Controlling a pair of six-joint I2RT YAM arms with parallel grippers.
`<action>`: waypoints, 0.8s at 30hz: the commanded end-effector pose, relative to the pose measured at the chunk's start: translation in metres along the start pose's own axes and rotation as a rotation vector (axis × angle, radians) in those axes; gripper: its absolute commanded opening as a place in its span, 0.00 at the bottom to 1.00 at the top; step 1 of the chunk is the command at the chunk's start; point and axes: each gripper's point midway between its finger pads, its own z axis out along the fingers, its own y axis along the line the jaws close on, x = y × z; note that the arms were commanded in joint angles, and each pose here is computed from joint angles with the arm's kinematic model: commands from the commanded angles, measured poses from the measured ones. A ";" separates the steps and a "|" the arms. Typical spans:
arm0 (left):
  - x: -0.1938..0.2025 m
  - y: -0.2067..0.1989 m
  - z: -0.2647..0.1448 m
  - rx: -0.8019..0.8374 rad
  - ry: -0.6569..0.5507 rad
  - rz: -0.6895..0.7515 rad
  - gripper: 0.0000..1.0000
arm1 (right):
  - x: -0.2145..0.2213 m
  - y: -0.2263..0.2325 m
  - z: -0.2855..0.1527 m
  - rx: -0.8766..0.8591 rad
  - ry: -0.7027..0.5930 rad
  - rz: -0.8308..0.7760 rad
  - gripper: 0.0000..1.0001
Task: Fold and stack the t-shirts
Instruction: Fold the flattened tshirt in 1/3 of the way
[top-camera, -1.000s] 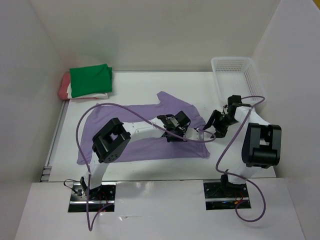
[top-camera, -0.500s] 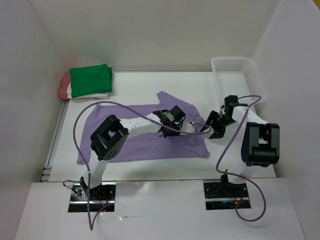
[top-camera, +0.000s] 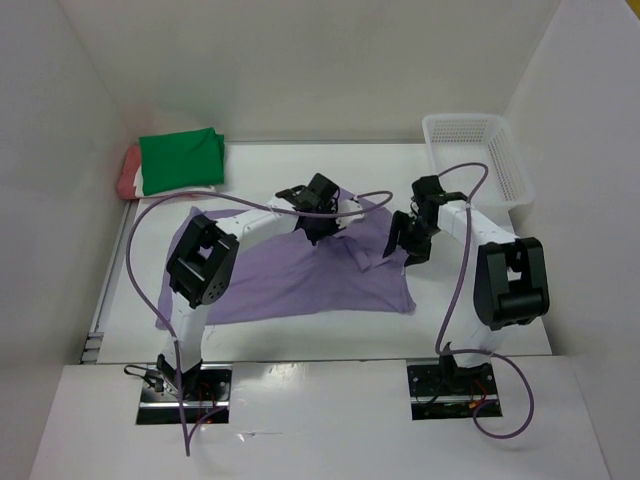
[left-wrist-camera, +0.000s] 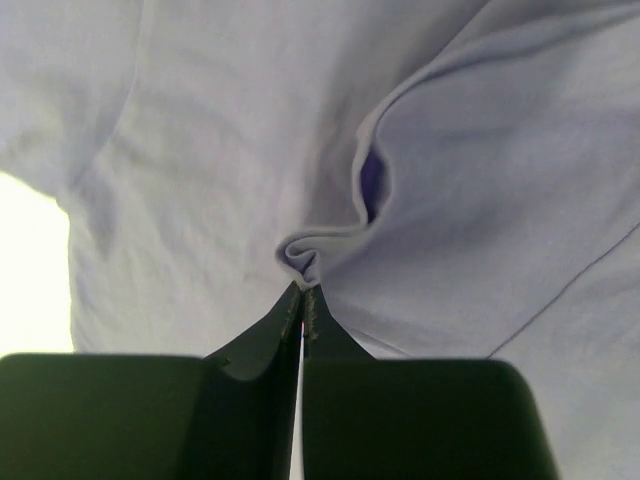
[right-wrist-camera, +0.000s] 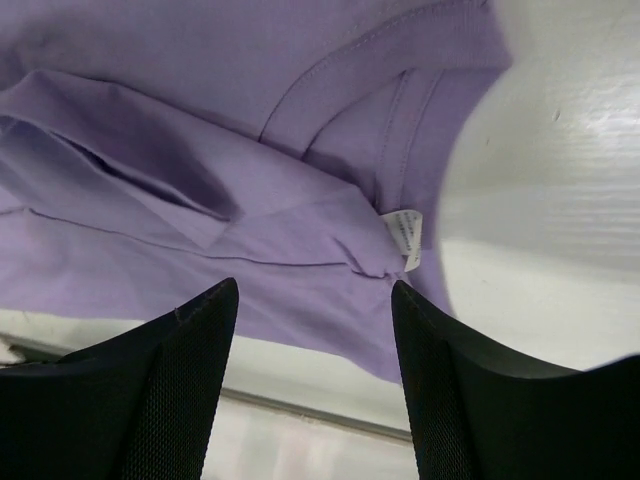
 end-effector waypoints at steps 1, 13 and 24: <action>-0.017 -0.001 -0.013 0.027 -0.070 -0.068 0.00 | -0.022 0.017 -0.011 0.053 -0.093 -0.090 0.68; 0.002 -0.002 -0.001 0.061 -0.042 -0.141 0.02 | -0.023 0.069 0.022 0.057 -0.089 -0.351 0.59; 0.008 -0.011 0.007 0.108 -0.036 -0.208 0.10 | -0.014 0.078 0.037 -0.018 -0.083 -0.345 0.57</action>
